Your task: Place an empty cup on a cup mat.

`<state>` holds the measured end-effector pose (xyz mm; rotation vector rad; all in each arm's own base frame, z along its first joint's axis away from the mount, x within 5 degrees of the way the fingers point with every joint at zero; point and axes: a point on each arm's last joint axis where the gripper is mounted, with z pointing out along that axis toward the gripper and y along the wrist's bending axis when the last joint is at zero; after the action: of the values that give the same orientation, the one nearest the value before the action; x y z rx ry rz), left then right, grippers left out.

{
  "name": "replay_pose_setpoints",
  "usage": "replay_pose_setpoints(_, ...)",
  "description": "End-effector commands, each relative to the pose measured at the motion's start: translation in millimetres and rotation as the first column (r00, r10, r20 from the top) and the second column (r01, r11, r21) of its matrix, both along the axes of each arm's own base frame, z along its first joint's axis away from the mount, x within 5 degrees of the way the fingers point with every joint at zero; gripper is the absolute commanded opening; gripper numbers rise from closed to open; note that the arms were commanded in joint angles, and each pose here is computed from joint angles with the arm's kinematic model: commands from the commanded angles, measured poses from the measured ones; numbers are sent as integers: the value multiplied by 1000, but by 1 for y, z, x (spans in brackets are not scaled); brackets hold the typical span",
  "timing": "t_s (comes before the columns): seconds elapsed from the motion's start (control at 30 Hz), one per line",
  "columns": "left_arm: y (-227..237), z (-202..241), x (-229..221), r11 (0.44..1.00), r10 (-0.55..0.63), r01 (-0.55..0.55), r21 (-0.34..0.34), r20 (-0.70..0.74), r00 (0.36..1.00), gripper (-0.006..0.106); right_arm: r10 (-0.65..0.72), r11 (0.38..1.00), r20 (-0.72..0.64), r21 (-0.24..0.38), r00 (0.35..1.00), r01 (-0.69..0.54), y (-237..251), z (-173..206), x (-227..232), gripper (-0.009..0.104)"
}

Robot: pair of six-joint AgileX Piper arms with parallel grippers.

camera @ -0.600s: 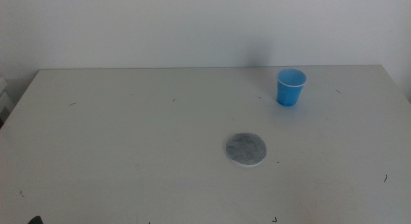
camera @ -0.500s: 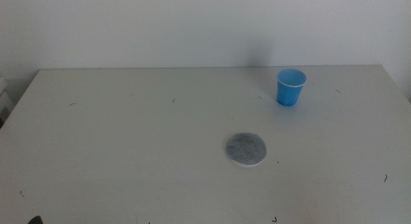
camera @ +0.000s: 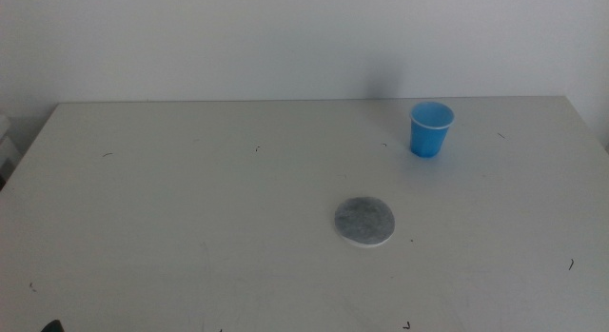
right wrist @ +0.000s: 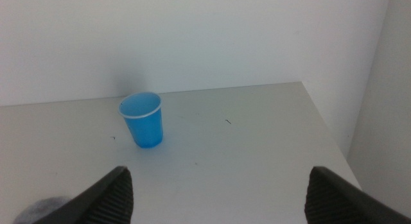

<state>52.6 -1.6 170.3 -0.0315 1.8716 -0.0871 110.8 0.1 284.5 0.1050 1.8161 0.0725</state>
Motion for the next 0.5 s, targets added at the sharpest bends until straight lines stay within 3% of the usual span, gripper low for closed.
replay_pose_setpoints(0.0,0,8,1,1000,0,1,-16,83,997,105,5,1000,86,-5,996,-5,1,33,20,85)
replay_pose_setpoints(0.13,0,8,1,1000,0,1,-16,83,997,105,-1,999,43,-34,999,3,0,58,51,85)
replay_pose_setpoints(0.4,0,8,1,1000,0,1,-16,83,997,105,9,995,-199,-98,980,-29,16,101,118,85)
replay_pose_setpoints(0.47,0,8,1,1000,0,1,-16,83,997,105,19,995,-252,-89,967,-43,25,109,134,85)
